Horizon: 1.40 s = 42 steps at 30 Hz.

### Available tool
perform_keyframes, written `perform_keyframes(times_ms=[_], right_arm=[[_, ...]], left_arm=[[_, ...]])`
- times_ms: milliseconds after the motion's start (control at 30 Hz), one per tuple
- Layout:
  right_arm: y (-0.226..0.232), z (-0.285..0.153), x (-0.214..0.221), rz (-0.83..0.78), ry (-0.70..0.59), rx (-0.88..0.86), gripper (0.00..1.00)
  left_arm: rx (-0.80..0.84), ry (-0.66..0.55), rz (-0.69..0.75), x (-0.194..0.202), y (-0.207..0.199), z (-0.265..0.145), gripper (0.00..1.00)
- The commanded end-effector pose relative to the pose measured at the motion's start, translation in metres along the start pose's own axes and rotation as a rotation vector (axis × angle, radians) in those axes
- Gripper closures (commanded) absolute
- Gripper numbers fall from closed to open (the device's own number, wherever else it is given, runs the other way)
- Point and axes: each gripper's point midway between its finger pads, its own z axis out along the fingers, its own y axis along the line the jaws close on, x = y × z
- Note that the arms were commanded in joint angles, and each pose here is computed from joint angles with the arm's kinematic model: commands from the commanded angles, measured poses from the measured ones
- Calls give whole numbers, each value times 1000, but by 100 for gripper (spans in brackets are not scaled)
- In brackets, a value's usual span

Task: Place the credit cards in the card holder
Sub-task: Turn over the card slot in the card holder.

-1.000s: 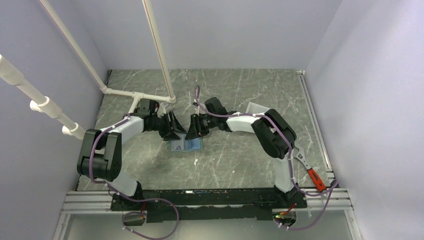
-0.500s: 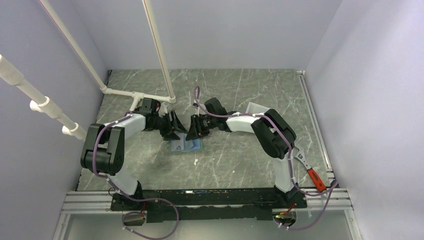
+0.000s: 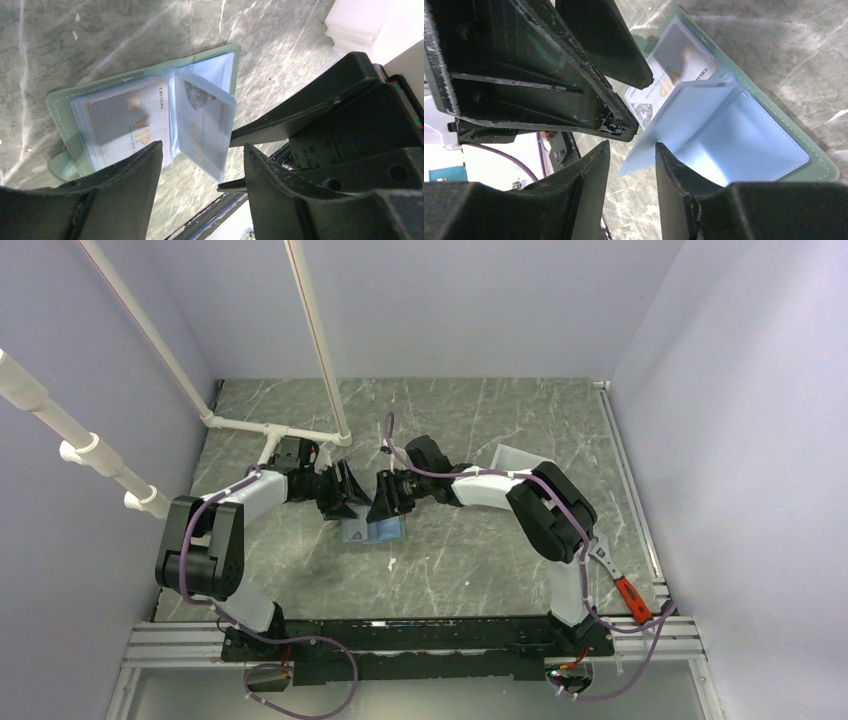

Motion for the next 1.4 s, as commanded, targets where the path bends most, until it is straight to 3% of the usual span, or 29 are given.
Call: perform_keyframes(times_ms=[0,500,767,1033,1367], right_arm=[[11,-4,-10,-50,-30,-27,60],[-1,5,-5,-23,-10,-16,69],[-3,7,-2,-18,-3,-13,72],[4,-5,-3,-49,-19,1,53],[0,-16,-1,-82,-36,58,45]], left_arm=[[18,-12,17,-3,-4,-2,34],[7,17,23,-2,4,9,35],[-20,13,26,-3,10,11,41],[-46,13,25,0,16,10,43],[-40,19,26,0,16,11,41]])
